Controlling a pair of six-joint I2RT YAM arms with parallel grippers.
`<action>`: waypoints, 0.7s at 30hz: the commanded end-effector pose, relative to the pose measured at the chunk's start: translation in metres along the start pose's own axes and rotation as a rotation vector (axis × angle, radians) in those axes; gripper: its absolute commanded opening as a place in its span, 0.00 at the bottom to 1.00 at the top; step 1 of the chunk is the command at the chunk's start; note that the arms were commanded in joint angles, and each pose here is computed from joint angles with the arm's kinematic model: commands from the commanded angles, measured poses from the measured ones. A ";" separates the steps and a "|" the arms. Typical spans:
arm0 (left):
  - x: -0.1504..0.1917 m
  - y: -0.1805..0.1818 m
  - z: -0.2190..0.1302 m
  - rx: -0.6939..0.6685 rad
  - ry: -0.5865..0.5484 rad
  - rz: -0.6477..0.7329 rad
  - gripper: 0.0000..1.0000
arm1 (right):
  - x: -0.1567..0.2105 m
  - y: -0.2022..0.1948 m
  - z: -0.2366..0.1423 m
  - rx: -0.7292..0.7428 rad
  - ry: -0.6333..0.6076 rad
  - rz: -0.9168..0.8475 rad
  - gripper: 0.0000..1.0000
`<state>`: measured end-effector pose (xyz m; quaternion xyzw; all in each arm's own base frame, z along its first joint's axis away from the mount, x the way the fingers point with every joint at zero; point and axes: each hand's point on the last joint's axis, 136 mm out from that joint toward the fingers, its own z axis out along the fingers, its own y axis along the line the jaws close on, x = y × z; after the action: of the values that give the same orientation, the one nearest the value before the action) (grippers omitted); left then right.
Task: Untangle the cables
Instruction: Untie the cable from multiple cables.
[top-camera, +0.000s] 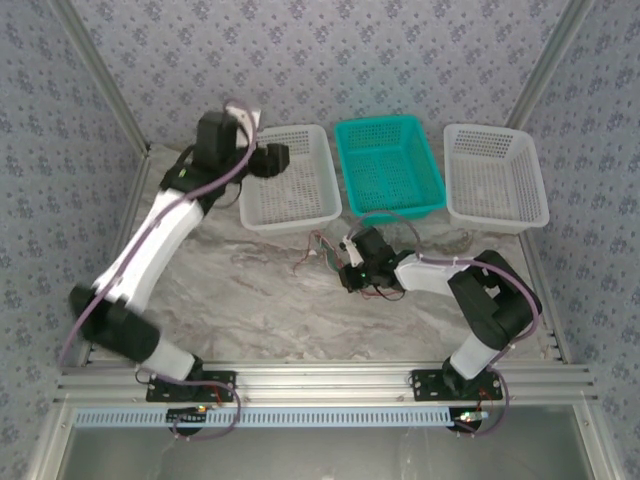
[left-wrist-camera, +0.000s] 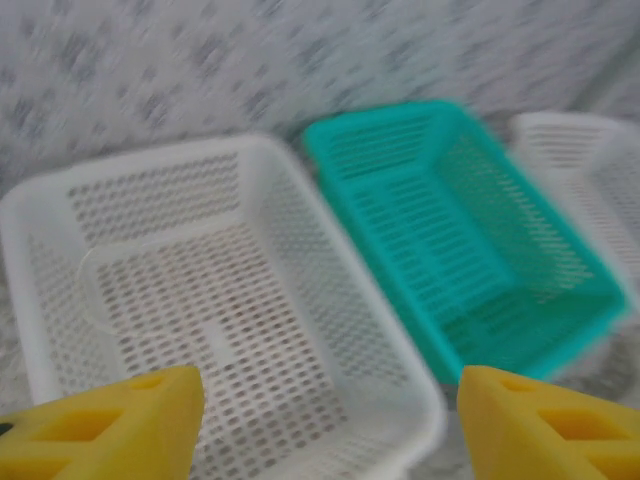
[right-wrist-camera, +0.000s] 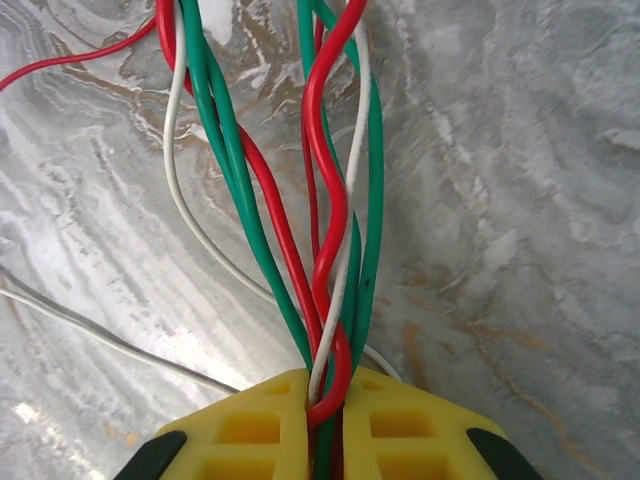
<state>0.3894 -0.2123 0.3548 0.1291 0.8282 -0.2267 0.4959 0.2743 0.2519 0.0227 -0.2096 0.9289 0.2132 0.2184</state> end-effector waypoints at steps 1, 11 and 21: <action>0.024 -0.046 -0.035 0.159 -0.086 0.154 0.69 | 0.016 0.012 -0.012 -0.095 0.031 0.086 0.10; 0.180 -0.078 -0.047 0.373 0.183 0.215 0.74 | -0.005 0.031 -0.079 -0.270 -0.097 0.242 0.08; 0.224 -0.134 -0.022 0.701 0.230 0.210 0.83 | -0.020 0.029 -0.131 -0.305 -0.196 0.308 0.08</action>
<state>0.2078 -0.2961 0.1744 0.3656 0.7828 -0.3834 0.3265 0.2433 0.2207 0.1402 -0.0873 0.8811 0.3887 0.2550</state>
